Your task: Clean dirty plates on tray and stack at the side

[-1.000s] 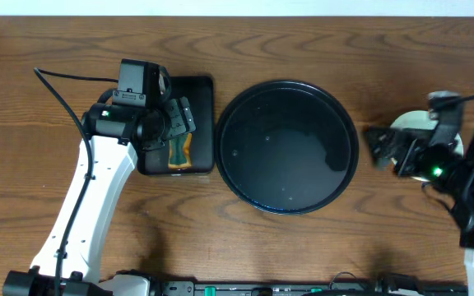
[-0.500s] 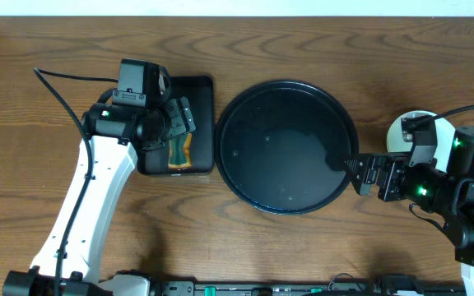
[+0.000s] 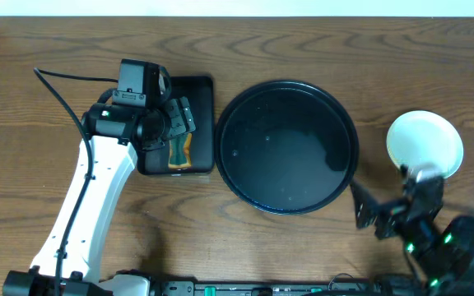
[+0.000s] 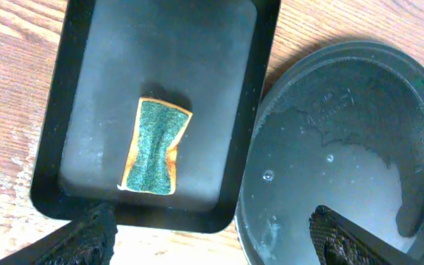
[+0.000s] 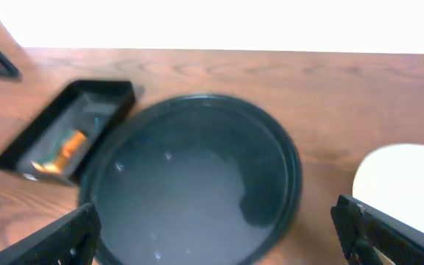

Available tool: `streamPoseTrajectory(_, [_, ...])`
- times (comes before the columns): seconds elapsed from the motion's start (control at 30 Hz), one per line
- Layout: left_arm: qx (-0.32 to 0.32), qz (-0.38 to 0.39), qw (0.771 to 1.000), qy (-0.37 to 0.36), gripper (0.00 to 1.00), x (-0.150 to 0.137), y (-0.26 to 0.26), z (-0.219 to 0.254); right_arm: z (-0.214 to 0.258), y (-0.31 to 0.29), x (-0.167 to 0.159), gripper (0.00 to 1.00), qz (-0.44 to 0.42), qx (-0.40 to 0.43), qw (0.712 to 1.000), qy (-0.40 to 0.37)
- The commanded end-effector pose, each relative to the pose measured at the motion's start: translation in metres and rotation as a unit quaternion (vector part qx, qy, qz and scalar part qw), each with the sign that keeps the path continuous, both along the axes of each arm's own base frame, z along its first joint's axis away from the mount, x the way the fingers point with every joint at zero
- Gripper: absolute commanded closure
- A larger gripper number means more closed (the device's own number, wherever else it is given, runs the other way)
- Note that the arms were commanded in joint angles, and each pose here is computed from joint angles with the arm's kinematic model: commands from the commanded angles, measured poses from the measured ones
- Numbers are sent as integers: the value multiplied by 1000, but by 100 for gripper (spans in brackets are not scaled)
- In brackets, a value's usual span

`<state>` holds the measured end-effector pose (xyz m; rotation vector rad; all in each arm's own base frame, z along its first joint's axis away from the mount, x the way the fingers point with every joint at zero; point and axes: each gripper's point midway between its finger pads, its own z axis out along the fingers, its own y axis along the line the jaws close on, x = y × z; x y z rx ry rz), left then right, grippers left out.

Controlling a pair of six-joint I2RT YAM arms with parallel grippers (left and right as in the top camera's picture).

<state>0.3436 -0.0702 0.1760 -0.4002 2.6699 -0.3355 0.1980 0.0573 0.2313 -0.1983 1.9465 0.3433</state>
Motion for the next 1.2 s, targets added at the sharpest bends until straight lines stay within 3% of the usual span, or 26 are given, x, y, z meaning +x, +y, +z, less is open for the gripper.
streamPoseTrajectory(0.0, [-2,-4,1000,-6,15,2,0,5,-36,-5,-6,1,-11,-15,1000,-7])
streamPoseTrajectory(0.3, [-2,-4,1000,-6,15,2,0,5,-92,-12,14,1,-28,-18,999,-27])
streamPoseTrajectory(0.7, [-2,-4,1000,-6,15,2,0,5,-69,-14,43,1,-35,-23,983,-177])
streamPoseTrajectory(1.17, [-2,-4,1000,-6,15,2,0,5,-68,-14,43,1,-34,-21,984,-175])
